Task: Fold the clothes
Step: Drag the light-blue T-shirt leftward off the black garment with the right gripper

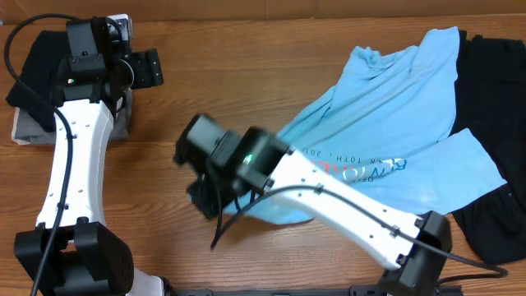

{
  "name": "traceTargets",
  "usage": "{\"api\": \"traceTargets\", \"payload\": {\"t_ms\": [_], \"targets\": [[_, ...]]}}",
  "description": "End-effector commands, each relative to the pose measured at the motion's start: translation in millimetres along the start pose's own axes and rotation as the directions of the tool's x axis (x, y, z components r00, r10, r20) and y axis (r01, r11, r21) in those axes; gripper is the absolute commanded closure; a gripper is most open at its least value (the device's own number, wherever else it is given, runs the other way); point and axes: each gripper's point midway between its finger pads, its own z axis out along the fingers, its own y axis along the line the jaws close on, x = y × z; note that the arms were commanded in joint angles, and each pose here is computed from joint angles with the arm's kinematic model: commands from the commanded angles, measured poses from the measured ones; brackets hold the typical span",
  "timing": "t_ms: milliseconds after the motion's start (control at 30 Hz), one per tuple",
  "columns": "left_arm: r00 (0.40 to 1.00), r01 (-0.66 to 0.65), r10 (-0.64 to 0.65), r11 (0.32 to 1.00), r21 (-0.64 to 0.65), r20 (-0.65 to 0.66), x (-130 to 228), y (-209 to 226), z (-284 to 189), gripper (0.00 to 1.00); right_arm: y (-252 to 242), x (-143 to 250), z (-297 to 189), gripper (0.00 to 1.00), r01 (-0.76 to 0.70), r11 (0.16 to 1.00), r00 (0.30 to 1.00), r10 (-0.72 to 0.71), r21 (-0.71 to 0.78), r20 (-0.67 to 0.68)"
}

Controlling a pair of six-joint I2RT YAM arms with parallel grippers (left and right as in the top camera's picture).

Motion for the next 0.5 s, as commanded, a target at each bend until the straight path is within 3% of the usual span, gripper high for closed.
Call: {"api": "traceTargets", "payload": {"t_ms": [0,200,467], "targets": [[0.999,-0.02,0.02,1.0,-0.013,0.042,-15,3,-7,0.14,24,31,14,0.96,0.066,0.997,0.994,-0.07,-0.045,-0.087],[0.999,-0.02,0.021,1.0,-0.012,0.045,-16,3,-7,0.13,27,57,31,0.96,0.073,0.997,0.983,-0.077,-0.034,-0.165],[0.998,-0.024,0.024,1.0,-0.004,0.066,-21,0,-7,0.11,-12,41,-10,0.96,-0.107,0.985,0.993,0.113,0.132,-0.036]]}}
